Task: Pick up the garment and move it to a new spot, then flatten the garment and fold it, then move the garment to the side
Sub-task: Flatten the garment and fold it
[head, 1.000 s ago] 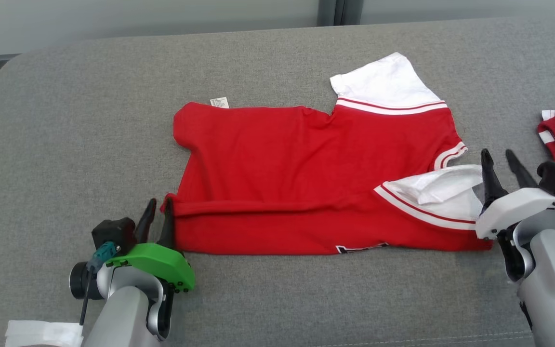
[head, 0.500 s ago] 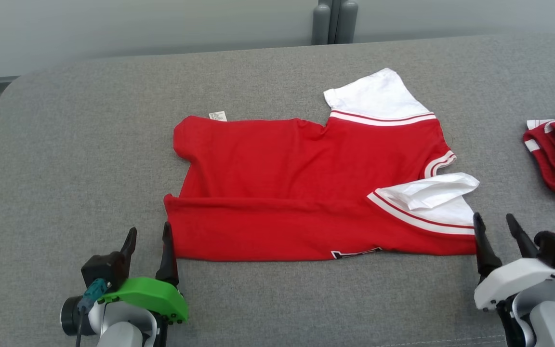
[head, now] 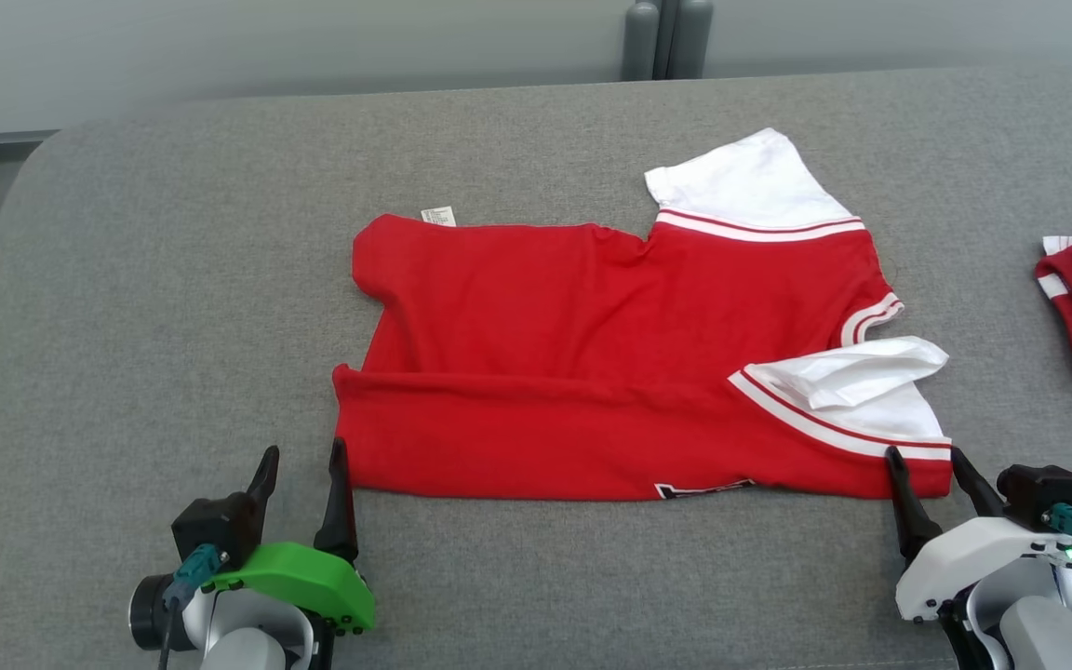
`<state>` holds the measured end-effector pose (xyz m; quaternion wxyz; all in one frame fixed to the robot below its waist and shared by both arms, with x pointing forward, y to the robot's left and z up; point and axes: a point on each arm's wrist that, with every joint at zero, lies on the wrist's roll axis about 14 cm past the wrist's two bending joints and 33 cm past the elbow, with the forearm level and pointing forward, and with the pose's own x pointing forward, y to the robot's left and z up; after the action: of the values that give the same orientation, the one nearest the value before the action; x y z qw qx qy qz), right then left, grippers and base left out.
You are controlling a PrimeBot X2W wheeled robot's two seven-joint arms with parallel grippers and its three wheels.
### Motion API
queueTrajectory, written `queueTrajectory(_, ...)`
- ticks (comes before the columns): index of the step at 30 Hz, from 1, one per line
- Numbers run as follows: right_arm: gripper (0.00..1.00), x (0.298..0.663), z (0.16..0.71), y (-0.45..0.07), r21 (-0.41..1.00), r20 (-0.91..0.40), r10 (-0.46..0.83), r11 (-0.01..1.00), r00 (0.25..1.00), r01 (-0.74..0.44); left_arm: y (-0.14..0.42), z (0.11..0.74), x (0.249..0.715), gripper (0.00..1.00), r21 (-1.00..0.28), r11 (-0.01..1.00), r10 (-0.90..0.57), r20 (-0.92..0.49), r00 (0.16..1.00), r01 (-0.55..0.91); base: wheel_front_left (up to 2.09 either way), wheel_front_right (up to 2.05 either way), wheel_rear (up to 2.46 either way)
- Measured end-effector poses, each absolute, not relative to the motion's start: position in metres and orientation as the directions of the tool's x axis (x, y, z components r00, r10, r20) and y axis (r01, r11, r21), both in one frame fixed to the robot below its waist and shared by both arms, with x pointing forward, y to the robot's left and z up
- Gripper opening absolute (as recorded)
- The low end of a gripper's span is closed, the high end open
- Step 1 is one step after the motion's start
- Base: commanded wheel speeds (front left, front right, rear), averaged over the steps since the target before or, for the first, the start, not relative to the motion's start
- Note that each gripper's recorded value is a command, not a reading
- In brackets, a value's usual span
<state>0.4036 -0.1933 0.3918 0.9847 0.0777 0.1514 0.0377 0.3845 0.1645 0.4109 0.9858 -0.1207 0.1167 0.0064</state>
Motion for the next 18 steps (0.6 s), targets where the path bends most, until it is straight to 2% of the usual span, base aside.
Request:
queueTrajectory(6, 1.00, 0.407, 0.376, -0.191, 0.145, -0.347, 0.105, 0.988, 0.932, -0.057, 0.168, 0.410, 0.381, 1.00, -0.244, 0.969, -0.015, -0.234, 0.972, -0.044, 0.00, 0.00, 0.00)
queueTrajectory(7, 0.95, 0.407, 0.375, -0.191, 0.145, -0.349, 0.105, 0.988, 0.931, -0.058, 0.168, 0.410, 0.381, 1.00, -0.259, 0.965, -0.018, -0.234, 0.972, -0.044, 0.00, 0.00, 0.00)
queueTrajectory(8, 0.78, 0.408, 0.374, -0.190, 0.144, -0.352, 0.107, 0.988, 0.930, -0.059, 0.168, 0.409, 0.381, 1.00, -0.277, 0.960, -0.024, -0.233, 0.972, -0.043, 0.00, 0.00, 0.00)
queueTrajectory(10, 0.16, 0.408, 0.371, -0.189, 0.150, -0.361, 0.109, 0.987, 0.926, -0.058, 0.164, 0.406, 0.380, 1.00, -0.293, 0.956, -0.044, -0.241, 0.970, -0.029, 0.00, 0.00, 0.00)
queueTrajectory(11, 0.00, 0.409, 0.371, -0.189, 0.150, -0.362, 0.111, 0.987, 0.926, -0.059, 0.163, 0.406, 0.381, 1.00, -0.297, 0.955, -0.048, -0.243, 0.969, -0.027, 0.00, 0.00, 0.00)
queueTrajectory(18, 0.00, 0.415, 0.376, -0.186, 0.154, -0.344, 0.130, 0.985, 0.930, -0.081, 0.155, 0.398, 0.390, 1.00, -0.313, 0.950, -0.084, -0.264, 0.961, -0.002, 0.00, 0.00, 0.00)
